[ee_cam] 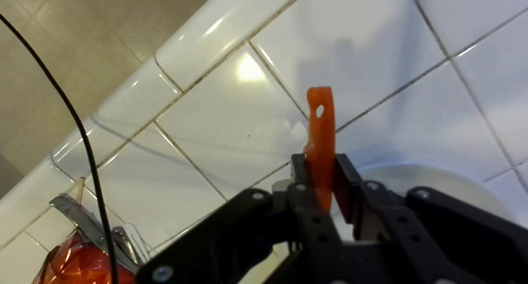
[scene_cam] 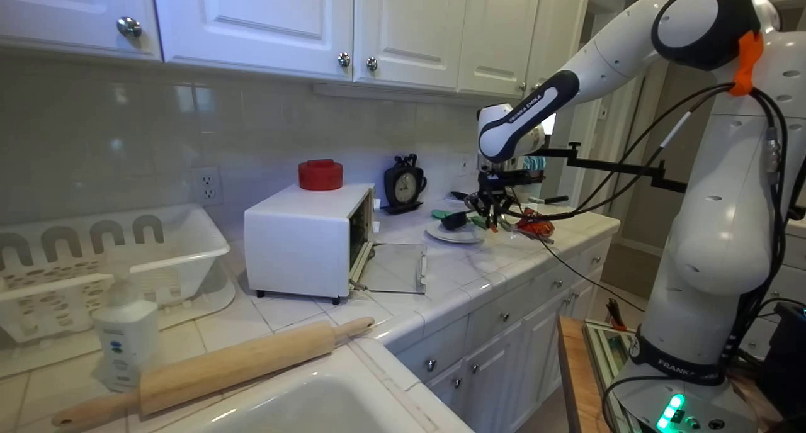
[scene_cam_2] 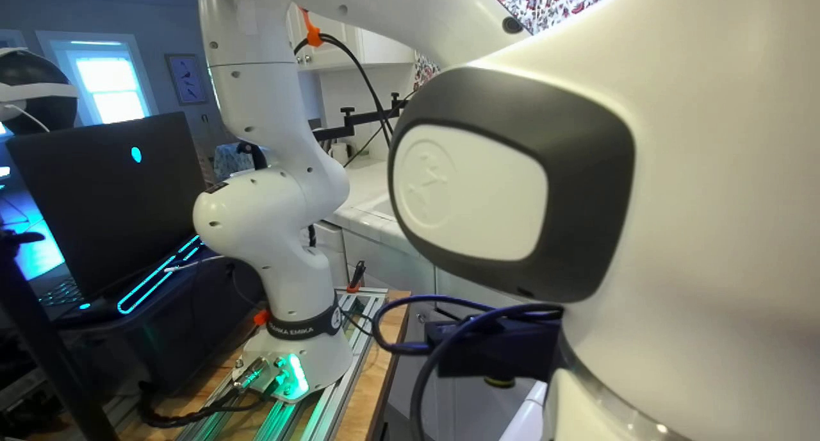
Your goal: Use the fish slice to take the black measuring cup out of the open oven.
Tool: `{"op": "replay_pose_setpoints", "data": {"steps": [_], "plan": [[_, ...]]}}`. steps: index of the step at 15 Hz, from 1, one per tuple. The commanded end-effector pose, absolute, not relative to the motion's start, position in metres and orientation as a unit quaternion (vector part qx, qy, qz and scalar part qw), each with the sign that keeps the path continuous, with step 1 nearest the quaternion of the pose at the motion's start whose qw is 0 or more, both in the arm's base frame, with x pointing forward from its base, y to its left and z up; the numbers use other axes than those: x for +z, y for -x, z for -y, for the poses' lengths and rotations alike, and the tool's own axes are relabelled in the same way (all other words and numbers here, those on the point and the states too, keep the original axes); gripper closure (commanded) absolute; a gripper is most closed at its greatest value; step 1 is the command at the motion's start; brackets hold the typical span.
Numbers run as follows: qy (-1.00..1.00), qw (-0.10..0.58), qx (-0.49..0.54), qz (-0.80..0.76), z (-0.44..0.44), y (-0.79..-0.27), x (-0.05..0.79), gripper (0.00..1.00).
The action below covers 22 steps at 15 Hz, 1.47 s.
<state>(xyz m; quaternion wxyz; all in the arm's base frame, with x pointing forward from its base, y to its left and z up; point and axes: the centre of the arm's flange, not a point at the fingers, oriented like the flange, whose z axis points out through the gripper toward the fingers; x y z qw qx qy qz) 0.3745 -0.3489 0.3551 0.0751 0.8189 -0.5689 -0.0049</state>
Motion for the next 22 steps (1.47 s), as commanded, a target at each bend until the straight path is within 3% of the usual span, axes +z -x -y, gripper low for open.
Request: {"op": "replay_pose_setpoints", "data": {"steps": [1, 4, 16, 22], "plan": [[-0.824, 0.082, 0.017, 0.561, 0.331, -0.364, 0.362, 0.95], [-0.819, 0.095, 0.026, 0.566, 0.334, -0.362, 0.363, 0.95], [-0.775, 0.042, -0.058, 0.628, 0.369, -0.325, 0.323, 0.95], [-0.799, 0.041, -0.016, 0.600, 0.359, -0.326, 0.329, 0.95]]}}
